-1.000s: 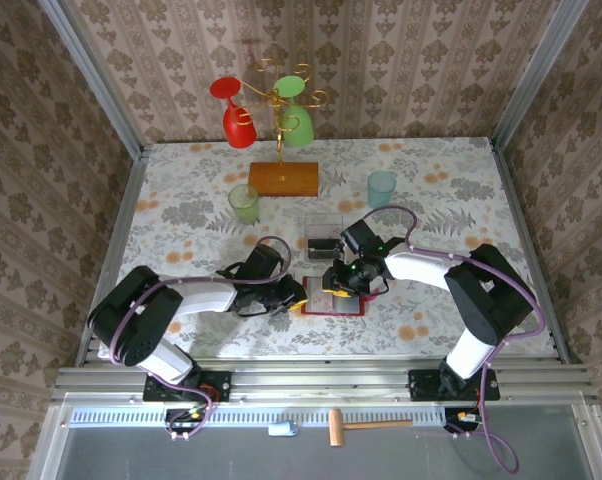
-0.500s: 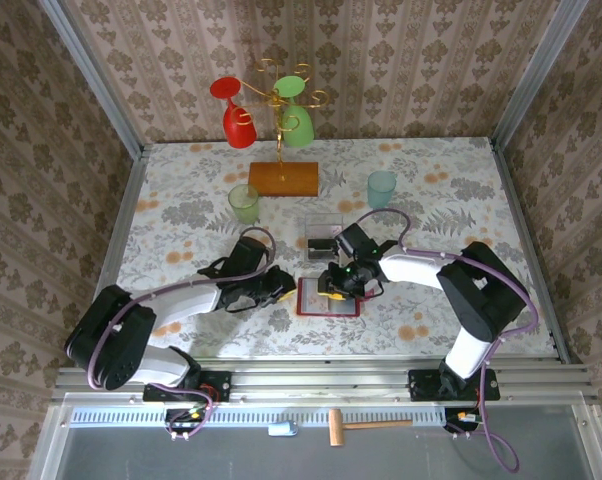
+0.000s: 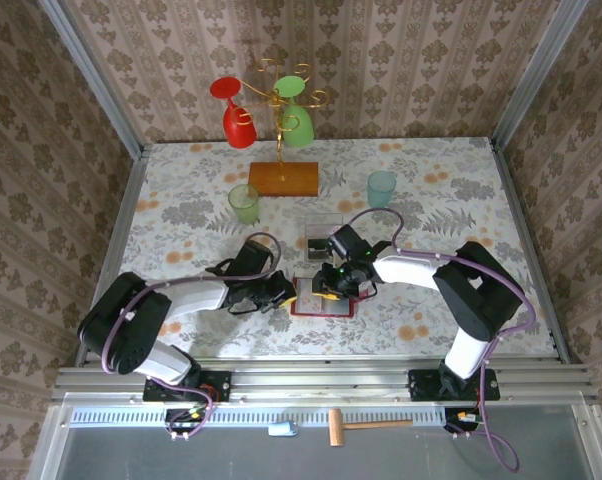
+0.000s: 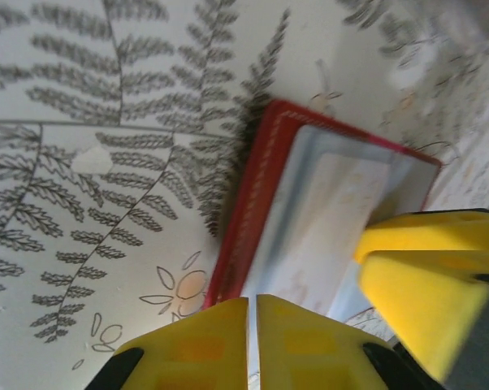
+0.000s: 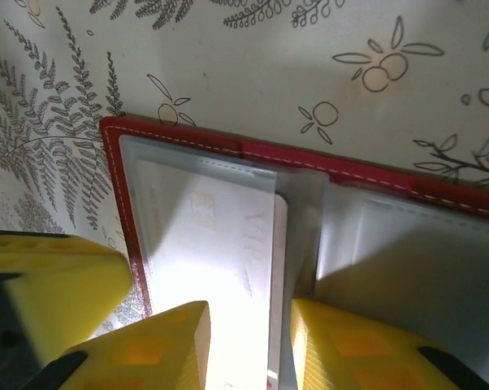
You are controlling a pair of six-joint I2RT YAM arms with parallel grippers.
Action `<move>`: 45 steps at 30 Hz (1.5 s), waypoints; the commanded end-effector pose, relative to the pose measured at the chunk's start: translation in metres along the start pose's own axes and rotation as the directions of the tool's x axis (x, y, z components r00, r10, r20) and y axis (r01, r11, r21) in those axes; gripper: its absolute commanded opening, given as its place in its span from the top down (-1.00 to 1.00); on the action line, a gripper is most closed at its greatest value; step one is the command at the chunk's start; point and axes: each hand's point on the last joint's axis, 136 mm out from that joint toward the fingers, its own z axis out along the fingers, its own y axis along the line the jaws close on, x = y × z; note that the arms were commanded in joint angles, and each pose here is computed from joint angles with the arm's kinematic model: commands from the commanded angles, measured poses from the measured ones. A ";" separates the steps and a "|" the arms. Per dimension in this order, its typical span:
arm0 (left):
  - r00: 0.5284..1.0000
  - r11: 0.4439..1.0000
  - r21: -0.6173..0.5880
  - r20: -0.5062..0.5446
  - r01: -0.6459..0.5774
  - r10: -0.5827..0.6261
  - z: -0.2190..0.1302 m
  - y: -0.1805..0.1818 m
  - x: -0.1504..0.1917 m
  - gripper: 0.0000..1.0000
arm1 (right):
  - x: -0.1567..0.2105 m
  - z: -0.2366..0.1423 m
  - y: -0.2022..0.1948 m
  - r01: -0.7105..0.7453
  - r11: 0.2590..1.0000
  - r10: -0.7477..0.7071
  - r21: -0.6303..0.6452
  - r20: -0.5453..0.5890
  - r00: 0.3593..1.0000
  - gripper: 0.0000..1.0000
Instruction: Take the credit cards out of the card holder
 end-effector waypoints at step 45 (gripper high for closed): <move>0.999 1.000 -0.027 -0.034 -0.009 0.008 0.003 0.009 0.009 0.83 | -0.003 -0.012 -0.002 0.038 0.999 -0.039 0.038 0.018 0.999 0.37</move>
